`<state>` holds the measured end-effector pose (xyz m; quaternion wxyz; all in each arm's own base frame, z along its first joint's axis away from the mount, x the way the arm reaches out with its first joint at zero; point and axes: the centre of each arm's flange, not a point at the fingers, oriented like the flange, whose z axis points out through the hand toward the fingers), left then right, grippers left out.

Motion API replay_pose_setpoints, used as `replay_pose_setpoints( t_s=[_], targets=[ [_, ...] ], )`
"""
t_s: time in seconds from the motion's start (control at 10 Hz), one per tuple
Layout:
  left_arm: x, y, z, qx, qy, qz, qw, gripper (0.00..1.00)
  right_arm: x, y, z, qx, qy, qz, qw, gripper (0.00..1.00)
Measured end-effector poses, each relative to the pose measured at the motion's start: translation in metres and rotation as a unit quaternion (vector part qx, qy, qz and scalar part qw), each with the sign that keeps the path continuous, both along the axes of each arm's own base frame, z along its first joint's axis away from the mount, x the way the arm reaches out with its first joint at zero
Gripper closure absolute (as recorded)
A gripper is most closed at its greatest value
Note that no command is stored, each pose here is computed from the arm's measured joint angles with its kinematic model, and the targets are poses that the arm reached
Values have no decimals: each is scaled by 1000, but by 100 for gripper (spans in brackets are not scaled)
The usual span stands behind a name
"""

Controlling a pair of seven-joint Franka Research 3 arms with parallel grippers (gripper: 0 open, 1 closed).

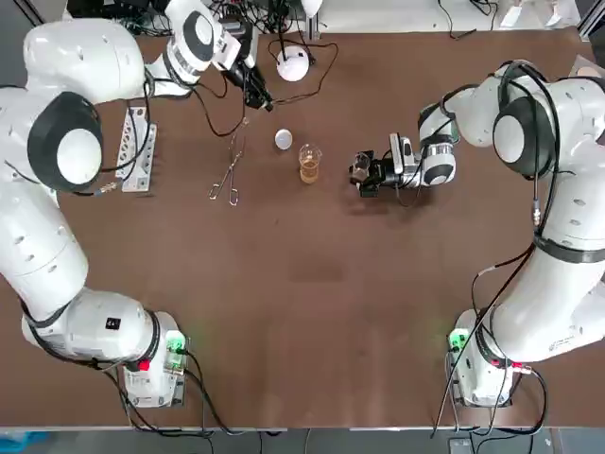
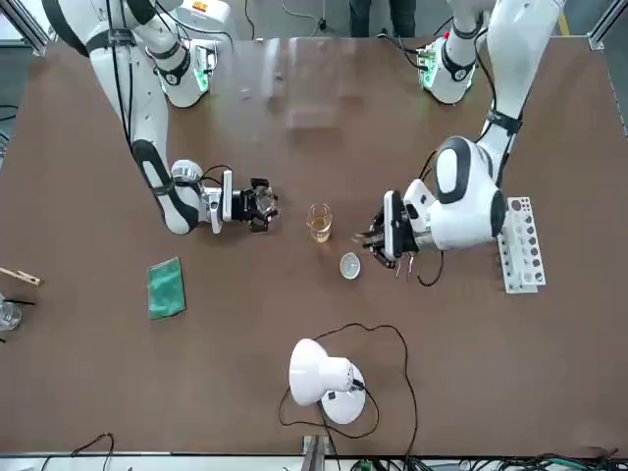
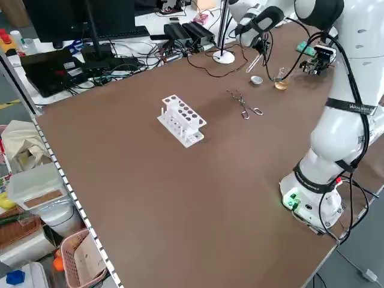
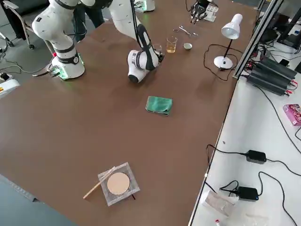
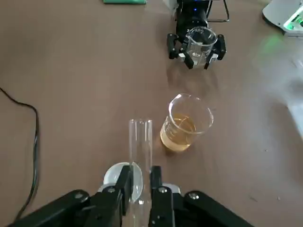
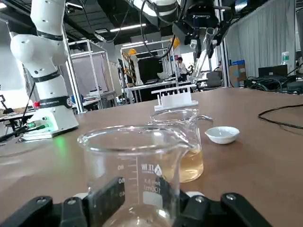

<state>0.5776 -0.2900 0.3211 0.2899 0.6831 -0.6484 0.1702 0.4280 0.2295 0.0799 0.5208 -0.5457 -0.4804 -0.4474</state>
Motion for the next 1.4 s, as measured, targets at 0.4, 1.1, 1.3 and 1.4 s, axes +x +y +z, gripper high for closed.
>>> replay_pose_setpoints(
  t_s=[0.4, 1.1, 1.3, 1.4],
  targets=[
    [-25, -44, -11, 72, 4, -3, 997, 79, 0, -1, -4, -8, 2, -5, 1000, 61],
    [-50, -93, -22, 152, 14, 13, 988, 79, 0, 4, -11, -9, 2, -9, 1000, 61],
    [-53, -106, -13, 173, -1, 17, 985, 79, 1, 4, -11, -9, 2, -10, 1000, 61],
    [-55, -112, -9, 183, -8, 21, 983, 79, 2, 5, -10, -9, 1, -10, 1000, 61]
  ],
)
